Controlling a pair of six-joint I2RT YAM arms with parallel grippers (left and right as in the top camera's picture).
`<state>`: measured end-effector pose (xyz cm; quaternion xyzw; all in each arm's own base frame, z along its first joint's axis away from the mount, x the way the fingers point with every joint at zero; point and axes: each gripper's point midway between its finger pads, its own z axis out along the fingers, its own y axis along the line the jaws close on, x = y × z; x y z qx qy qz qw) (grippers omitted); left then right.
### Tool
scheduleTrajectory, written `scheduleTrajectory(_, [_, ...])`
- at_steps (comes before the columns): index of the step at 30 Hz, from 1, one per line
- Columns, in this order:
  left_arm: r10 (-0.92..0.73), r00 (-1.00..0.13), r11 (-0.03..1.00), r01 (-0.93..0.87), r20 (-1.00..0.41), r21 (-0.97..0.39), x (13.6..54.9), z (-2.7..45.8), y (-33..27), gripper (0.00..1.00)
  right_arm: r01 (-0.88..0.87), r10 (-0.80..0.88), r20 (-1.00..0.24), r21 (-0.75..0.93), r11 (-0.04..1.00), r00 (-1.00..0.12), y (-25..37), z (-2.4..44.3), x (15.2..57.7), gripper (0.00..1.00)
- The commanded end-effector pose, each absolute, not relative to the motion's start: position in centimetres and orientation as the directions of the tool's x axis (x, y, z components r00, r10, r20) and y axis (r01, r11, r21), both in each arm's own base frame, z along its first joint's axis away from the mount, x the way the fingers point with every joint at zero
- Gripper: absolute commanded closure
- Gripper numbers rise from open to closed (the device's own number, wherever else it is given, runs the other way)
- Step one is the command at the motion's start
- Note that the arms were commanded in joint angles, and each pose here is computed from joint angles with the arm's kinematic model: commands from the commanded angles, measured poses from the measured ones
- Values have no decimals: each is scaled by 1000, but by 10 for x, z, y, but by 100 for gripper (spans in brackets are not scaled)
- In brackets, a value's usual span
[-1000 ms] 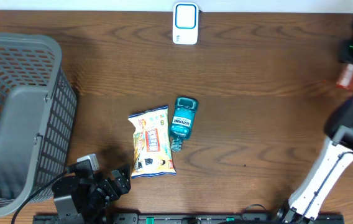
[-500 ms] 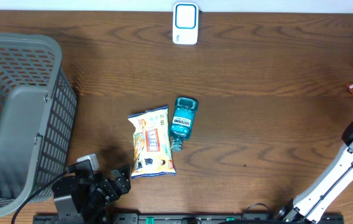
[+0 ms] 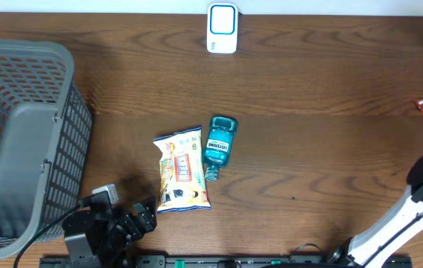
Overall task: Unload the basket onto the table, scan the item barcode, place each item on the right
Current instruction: 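Swing the right gripper left down onto the teal mouthwash bottle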
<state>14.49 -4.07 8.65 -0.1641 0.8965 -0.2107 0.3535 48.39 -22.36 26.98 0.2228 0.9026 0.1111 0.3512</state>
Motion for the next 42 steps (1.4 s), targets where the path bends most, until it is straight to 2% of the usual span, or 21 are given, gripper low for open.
scheduleTrajectory(1, [-435,-723,858,-150,-538,-491,138,79,-43,2,243,572,-383,635,733,-725,-125,277,494,1])
scheduleTrajectory(3, [-435,-723,858,-150,-538,-491,138,79,-43,2,292,588,-265,670,682,-764,-88,268,490,1])
scheduleTrajectory(6, [-435,-723,858,-150,-538,-491,138,79,-43,2,317,539,-142,675,666,-830,-30,255,483,1])
scheduleTrajectory(9, [-435,-723,858,-150,-538,-491,138,79,-43,2,258,432,-108,665,701,-896,29,248,478,1])
scheduleTrajectory(13, [-435,-723,858,-150,-538,-491,138,79,-43,2,83,220,-144,626,775,-965,110,240,466,1])
scheduleTrajectory(14, [-435,-723,858,-150,-538,-491,138,79,-43,2,31,159,-164,593,804,-974,129,235,462,6])
scheduleTrajectory(15, [-435,-723,858,-150,-538,-491,138,79,-43,2,5,122,-177,549,836,-977,141,229,458,18])
scheduleTrajectory(16, [-435,-723,858,-150,-538,-491,138,79,-43,1,6,104,-176,484,875,-979,153,221,453,24])
scheduleTrajectory(19, [-435,-723,858,-150,-538,-491,138,79,-43,2,140,178,-145,242,960,-973,173,194,432,6])
scheduleTrajectory(21, [-435,-723,858,-150,-538,-491,138,79,-43,2,164,181,-159,115,980,-970,189,181,416,1])
scheduleTrajectory(26, [-435,-723,858,-150,-538,-491,138,79,-43,2,198,175,-196,-100,975,-965,230,140,373,1])
scheduleTrajectory(30, [-435,-723,858,-150,-538,-491,138,79,-43,1,163,132,-190,-158,974,-973,254,103,350,4])
scheduleTrajectory(34, [-435,-723,858,-150,-538,-491,138,79,-43,2,149,99,-234,-210,966,-967,264,79,347,7])
scheduleTrajectory(42, [-435,-723,858,-151,-538,-491,138,79,-43,2,117,68,-161,-320,940,-985,260,21,342,10])
